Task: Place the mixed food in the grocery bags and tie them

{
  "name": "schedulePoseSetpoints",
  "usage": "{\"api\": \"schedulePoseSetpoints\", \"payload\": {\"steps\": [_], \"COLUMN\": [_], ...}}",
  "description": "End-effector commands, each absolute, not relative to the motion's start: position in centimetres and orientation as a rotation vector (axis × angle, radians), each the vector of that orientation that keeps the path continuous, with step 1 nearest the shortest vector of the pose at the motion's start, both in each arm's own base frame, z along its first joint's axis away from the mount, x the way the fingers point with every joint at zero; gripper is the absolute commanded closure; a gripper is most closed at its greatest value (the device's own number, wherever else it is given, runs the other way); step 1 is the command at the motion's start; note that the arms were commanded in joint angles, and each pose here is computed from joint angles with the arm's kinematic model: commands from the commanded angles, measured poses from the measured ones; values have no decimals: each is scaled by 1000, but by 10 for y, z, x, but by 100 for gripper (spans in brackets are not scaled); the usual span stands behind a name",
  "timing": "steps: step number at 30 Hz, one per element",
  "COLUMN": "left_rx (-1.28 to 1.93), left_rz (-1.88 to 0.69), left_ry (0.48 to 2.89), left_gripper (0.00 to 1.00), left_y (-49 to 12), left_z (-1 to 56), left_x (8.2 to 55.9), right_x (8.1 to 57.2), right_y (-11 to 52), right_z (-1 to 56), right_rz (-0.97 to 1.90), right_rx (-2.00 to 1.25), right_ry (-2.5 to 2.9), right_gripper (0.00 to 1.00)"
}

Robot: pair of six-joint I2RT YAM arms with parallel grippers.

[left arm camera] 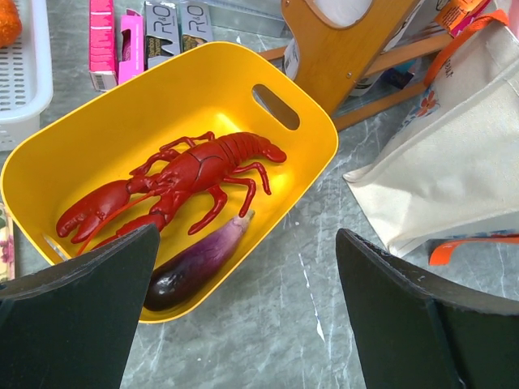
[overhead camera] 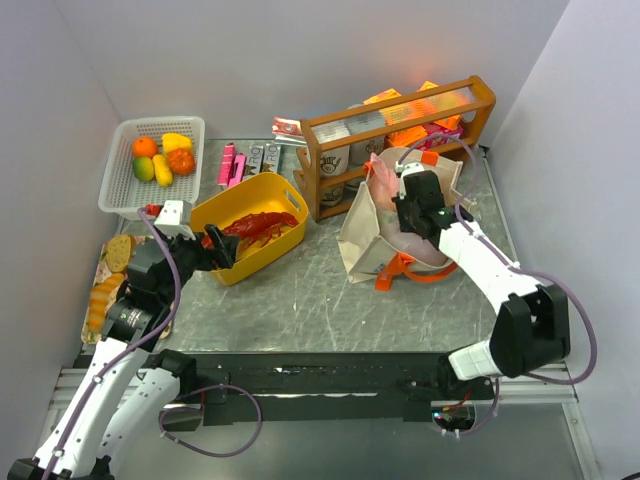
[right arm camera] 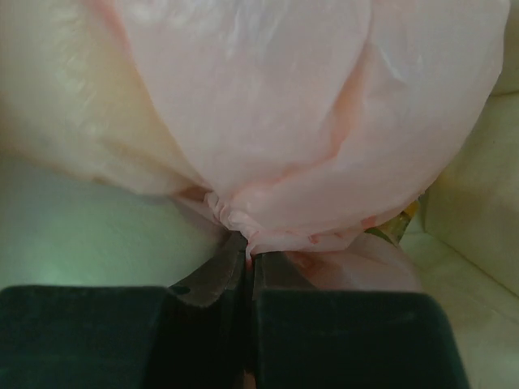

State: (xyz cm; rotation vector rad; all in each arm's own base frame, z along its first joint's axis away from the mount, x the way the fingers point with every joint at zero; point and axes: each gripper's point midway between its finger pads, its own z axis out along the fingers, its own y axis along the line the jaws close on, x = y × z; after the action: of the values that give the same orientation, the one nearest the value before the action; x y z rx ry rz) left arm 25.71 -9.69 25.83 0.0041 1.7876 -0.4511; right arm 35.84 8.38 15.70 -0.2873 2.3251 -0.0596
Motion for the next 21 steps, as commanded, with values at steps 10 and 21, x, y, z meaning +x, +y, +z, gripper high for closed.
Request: {"api": "schedulePoseSetpoints", "payload": {"steps": [10,21], "left_rx": [24,-74], "left_rz": [-477,-592], "left_ry": [1760,1825], "left_gripper": [4,4], "left_y": [-102,-114], "left_z": [267,274], "left_x": [261,300], "right_x": [333,316], "right_y": [94,127], "right_z": [236,332], "right_rz": [81,439], "right_rx": [-273,-268], "right_ry": [2179,1921], "right_gripper": [31,4]}}
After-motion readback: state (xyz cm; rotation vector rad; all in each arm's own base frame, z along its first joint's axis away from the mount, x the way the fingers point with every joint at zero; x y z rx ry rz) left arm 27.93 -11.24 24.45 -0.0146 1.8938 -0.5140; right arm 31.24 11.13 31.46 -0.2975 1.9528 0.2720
